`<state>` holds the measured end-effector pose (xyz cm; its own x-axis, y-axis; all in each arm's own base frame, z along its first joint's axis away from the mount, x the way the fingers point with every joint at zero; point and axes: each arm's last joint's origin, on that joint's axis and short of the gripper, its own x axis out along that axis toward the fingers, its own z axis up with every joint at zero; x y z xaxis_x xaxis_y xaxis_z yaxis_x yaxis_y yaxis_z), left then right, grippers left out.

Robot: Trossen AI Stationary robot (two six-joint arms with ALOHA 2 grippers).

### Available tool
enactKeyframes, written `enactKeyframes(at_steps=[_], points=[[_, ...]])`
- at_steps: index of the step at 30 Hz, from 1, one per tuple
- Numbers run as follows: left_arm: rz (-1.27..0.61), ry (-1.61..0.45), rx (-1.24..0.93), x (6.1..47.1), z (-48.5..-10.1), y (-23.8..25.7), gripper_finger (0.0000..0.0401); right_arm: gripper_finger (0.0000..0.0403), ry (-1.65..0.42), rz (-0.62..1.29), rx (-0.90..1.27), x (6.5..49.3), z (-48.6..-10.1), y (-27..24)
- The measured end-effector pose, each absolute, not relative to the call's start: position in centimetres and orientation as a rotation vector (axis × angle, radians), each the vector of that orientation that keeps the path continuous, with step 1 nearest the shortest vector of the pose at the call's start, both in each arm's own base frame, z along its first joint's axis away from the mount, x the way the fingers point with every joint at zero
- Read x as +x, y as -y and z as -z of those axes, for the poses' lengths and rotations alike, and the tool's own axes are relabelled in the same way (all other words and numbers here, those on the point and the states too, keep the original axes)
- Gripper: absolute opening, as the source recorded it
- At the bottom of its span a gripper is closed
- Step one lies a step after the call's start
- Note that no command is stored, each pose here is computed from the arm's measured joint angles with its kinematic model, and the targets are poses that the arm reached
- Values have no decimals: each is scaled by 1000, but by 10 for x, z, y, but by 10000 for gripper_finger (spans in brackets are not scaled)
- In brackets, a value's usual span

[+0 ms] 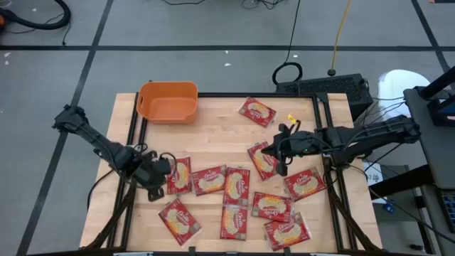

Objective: Sort popcorn bags into baskets
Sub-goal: Put the red popcorn bag into the orange container

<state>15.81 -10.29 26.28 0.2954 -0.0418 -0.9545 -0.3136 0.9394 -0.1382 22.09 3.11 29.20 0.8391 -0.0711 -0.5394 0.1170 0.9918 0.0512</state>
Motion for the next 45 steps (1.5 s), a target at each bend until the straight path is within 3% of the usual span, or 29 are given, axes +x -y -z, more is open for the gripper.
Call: enactKeyframes(at_steps=[11,23,31,45], points=[[-519,-1294,-515,179,-222,138,209,0,-448,65,38,228,-286,-34],[-736,-1469,-521,190,-158,172,280,0,-394,74,109,230,-278,-34],[-791,-1456,-457,195,-144,169,260,0,-361,70,107,231,-281,-34],[-825,-1467,-452,194,-135,144,136,0,-325,57,42,232,-284,-34]])
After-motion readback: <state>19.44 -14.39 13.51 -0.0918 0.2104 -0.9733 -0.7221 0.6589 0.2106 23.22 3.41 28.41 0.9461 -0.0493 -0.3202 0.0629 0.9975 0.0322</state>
